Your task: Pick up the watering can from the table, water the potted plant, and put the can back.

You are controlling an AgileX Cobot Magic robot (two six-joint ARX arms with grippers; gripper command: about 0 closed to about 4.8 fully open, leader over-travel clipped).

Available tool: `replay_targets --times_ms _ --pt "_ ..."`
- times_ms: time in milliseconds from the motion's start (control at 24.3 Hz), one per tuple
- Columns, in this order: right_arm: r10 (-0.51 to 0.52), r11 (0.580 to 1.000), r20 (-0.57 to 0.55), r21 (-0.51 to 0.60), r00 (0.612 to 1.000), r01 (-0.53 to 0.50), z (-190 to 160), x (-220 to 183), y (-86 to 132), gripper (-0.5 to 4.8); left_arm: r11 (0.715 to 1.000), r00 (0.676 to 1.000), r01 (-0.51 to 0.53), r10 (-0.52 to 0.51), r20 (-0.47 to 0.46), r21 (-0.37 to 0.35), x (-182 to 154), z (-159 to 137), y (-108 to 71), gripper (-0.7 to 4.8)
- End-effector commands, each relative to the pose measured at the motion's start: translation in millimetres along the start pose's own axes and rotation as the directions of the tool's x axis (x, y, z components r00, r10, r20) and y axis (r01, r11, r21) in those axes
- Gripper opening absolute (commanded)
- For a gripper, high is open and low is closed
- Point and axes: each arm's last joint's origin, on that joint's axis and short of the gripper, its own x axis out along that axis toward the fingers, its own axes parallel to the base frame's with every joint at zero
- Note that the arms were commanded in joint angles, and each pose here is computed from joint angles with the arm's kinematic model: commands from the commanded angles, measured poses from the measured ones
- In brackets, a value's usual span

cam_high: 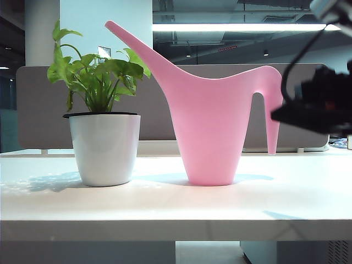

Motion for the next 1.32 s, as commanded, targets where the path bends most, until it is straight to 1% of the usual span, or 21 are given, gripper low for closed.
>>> replay_targets --times_ms 41,165,247,371,701,948,1237,1319 --pt "-0.069 0.998 -0.031 -0.011 0.997 0.069 -3 0 -2 -0.06 1.000 1.000 -0.016 0.016 0.022 -0.002 3 -2 1.7 0.03" --pt "-0.090 0.996 -0.043 -0.013 0.995 0.089 -5 -1 -3 -0.06 1.000 0.995 -0.019 0.018 0.093 0.004 6 -1 2.0 0.03" --pt "-0.090 0.996 -0.090 -0.018 0.992 0.089 -12 -4 -3 -0.06 1.000 0.996 -0.020 0.019 0.093 0.004 6 -2 2.0 0.03" --pt "-0.085 0.996 -0.125 -0.011 0.988 0.084 -15 -4 -3 -0.06 1.000 0.996 -0.019 0.019 0.092 0.004 6 -2 2.0 0.03" --pt "-0.079 0.996 -0.090 0.024 0.993 0.081 -12 -4 -3 -0.06 1.000 0.996 -0.019 0.019 0.092 0.004 6 -2 2.0 0.03" --pt "-0.085 0.996 -0.161 0.013 0.983 0.089 -19 -5 -3 -0.06 1.000 0.996 -0.019 0.019 0.091 0.004 6 -2 2.0 0.03" --pt "-0.086 0.996 -0.179 0.010 0.980 0.089 -21 -5 -3 -0.06 1.000 0.996 -0.019 0.019 0.091 0.004 6 -2 2.0 0.03" --pt "-0.113 0.993 -0.179 -0.039 0.977 0.107 -21 -5 -4 -0.06 1.000 0.996 -0.019 0.019 0.091 0.004 6 -2 2.0 0.03"
